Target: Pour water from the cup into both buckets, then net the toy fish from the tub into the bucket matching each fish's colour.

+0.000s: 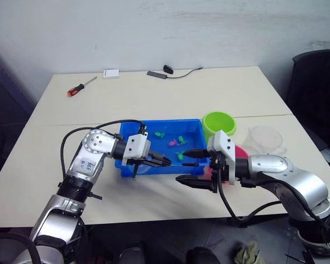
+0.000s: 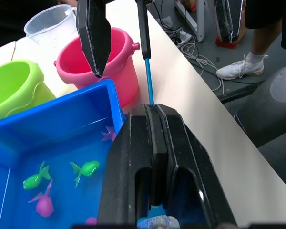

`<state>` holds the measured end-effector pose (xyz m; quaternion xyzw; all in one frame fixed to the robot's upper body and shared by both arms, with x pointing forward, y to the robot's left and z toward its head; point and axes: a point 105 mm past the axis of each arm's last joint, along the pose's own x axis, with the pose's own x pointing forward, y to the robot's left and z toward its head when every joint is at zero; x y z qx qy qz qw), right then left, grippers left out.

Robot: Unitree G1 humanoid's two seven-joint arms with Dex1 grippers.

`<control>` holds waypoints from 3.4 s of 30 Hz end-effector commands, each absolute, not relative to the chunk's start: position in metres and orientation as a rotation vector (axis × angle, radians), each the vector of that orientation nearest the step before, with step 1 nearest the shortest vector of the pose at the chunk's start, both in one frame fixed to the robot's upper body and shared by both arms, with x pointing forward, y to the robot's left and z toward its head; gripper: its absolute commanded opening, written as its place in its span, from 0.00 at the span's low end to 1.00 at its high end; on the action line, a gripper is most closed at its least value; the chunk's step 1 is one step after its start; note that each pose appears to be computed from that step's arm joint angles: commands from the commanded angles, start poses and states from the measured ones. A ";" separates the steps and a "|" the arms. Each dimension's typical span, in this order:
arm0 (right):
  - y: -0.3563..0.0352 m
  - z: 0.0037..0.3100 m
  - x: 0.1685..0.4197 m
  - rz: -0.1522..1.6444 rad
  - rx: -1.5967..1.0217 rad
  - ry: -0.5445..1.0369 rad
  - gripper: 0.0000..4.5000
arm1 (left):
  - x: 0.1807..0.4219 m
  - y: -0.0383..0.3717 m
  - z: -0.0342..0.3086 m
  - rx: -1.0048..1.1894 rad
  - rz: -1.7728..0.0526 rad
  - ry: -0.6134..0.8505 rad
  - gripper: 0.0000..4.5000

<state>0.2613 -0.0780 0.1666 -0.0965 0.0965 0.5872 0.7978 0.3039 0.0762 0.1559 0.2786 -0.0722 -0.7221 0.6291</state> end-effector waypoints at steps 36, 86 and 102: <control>-0.077 0.174 0.259 1.264 -0.230 0.190 0.01 | 0.312 0.081 0.168 0.665 -1.625 -0.140 0.00; -0.156 0.211 0.317 1.013 -0.933 -0.026 0.00 | 0.281 0.188 0.201 0.264 -1.196 0.031 0.82; -0.155 0.198 0.327 1.116 -1.385 -0.122 0.00 | 0.278 0.170 0.188 0.235 -1.212 0.016 0.82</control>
